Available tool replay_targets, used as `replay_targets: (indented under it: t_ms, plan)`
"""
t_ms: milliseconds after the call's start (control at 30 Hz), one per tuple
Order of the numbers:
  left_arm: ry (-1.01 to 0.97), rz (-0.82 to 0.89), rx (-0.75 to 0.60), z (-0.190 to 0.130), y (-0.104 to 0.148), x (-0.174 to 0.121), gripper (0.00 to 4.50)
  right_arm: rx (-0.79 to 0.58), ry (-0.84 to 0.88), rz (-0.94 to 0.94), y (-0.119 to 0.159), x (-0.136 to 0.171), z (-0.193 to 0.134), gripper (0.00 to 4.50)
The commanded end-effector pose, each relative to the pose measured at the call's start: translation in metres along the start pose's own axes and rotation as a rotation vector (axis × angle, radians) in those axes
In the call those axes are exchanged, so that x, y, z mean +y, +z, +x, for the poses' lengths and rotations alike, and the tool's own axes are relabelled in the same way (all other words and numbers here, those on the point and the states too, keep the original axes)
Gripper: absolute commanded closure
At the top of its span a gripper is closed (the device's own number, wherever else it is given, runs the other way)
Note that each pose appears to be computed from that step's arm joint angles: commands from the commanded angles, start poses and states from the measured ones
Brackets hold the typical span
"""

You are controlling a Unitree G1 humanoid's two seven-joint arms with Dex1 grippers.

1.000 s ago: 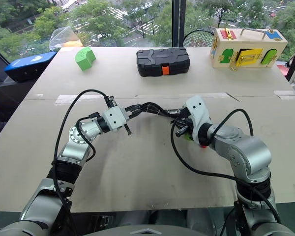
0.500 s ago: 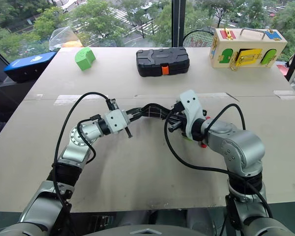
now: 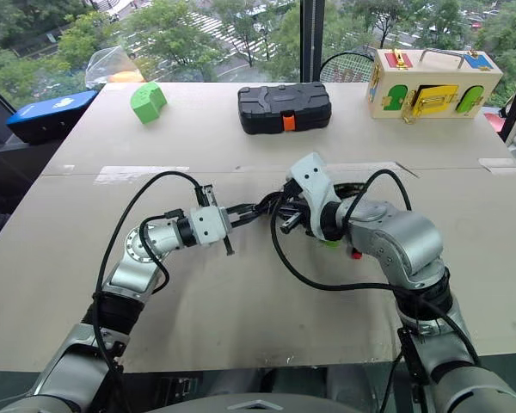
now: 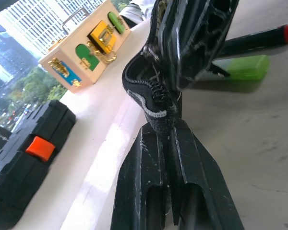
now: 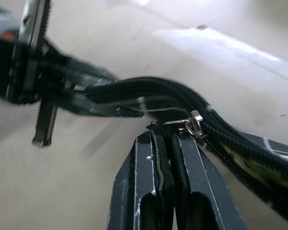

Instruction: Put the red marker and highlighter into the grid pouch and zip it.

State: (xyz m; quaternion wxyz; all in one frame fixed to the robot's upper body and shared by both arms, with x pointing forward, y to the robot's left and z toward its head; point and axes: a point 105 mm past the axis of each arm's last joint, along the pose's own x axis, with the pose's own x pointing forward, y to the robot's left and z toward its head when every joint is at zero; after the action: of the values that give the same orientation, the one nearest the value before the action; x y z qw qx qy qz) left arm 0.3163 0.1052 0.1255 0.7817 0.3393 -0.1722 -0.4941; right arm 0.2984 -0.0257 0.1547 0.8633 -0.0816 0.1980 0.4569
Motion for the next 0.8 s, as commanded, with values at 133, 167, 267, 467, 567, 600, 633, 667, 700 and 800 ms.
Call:
replay_targets:
  t_ms: [133,167,267,467,567,600,633,667,700,800]
  plan:
    - [-0.023,0.034,-0.056,0.003,0.016,0.0,4.5,-0.008,0.147,-0.072,0.009,0.021,0.002,4.48]
    - [-0.027,0.035,-0.058,0.003,0.016,-0.001,4.5,-0.006,0.154,-0.078,0.009,0.022,0.002,4.48]
    - [-0.047,0.031,-0.081,0.004,0.02,-0.005,4.5,-0.018,0.158,-0.093,0.013,0.021,0.003,4.48]
    - [-0.064,-0.004,-0.122,0.002,0.027,-0.009,4.5,-0.032,0.117,-0.104,0.016,0.01,0.002,4.48]
    - [-0.056,-0.017,-0.115,0.001,0.026,-0.008,4.5,-0.034,0.096,-0.107,0.014,0.002,-0.001,4.48]
    - [-0.05,-0.023,-0.112,0.0,0.025,-0.006,4.5,-0.042,0.084,-0.109,0.014,0.0,-0.003,4.48]
    - [-0.042,-0.03,-0.108,0.0,0.024,-0.005,4.5,-0.048,0.09,-0.103,0.014,0.0,-0.006,4.48]
    - [-0.035,-0.036,-0.105,0.0,0.023,-0.004,4.5,-0.051,0.097,-0.098,0.012,0.001,-0.009,3.89]
    - [-0.026,-0.043,-0.101,0.0,0.022,-0.002,4.5,-0.049,0.09,-0.107,0.009,0.002,-0.014,3.52]
    - [-0.007,-0.06,-0.093,-0.001,0.02,0.001,4.5,-0.07,0.095,-0.101,0.003,0.007,-0.036,3.02]
